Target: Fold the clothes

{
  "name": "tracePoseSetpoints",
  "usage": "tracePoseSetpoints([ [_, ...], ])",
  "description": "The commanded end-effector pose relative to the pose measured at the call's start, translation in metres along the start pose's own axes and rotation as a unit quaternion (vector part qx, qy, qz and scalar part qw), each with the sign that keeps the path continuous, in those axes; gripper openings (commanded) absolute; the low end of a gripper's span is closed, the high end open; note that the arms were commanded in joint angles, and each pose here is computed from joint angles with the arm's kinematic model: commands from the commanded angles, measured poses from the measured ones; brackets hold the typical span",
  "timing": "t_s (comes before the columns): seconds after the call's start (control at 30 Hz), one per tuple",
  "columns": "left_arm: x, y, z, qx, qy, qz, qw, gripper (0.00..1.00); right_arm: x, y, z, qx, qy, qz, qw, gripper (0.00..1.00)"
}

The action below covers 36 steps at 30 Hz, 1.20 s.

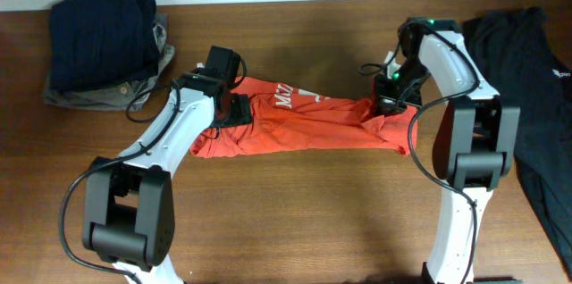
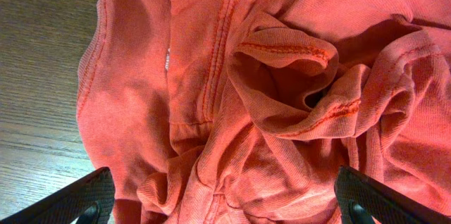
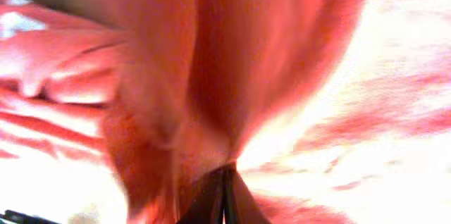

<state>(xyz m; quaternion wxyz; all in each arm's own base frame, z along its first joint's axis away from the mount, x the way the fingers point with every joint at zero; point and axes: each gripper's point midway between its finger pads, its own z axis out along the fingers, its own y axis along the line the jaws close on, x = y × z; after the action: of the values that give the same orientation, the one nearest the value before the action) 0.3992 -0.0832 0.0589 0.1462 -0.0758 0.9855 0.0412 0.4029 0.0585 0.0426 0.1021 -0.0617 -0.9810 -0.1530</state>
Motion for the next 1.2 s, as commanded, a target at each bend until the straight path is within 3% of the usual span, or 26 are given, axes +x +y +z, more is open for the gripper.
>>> tracePoseSetpoints([
  [0.0,-0.001,0.000,-0.003,0.004,-0.002,0.003,1.000,0.99,-0.003,0.028,-0.016,-0.007,-0.020,-0.041,0.999,0.06],
  [0.17,-0.002,-0.001,-0.003,0.005,-0.004,0.003,1.000,0.99,0.003,0.050,-0.039,0.017,-0.026,-0.077,0.997,0.05],
  [0.37,0.000,0.000,-0.003,0.004,-0.001,0.003,1.000,0.99,-0.017,0.032,-0.088,0.056,-0.098,-0.017,0.993,0.09],
  [0.5,0.000,0.000,-0.003,0.004,-0.001,0.003,1.000,0.99,-0.010,0.006,-0.092,0.066,-0.081,0.014,0.994,0.13],
  [0.7,-0.001,0.000,-0.003,0.004,-0.002,0.003,1.000,0.99,0.014,-0.010,-0.057,0.059,-0.002,0.025,0.998,0.11],
  [0.83,-0.001,0.000,-0.003,0.004,-0.002,0.003,1.000,1.00,0.032,-0.001,-0.022,0.040,0.052,0.010,0.998,0.05],
  [1.17,0.000,0.000,-0.003,0.004,-0.001,0.003,1.000,0.99,0.062,0.008,0.041,0.057,0.112,-0.014,0.992,0.08],
])
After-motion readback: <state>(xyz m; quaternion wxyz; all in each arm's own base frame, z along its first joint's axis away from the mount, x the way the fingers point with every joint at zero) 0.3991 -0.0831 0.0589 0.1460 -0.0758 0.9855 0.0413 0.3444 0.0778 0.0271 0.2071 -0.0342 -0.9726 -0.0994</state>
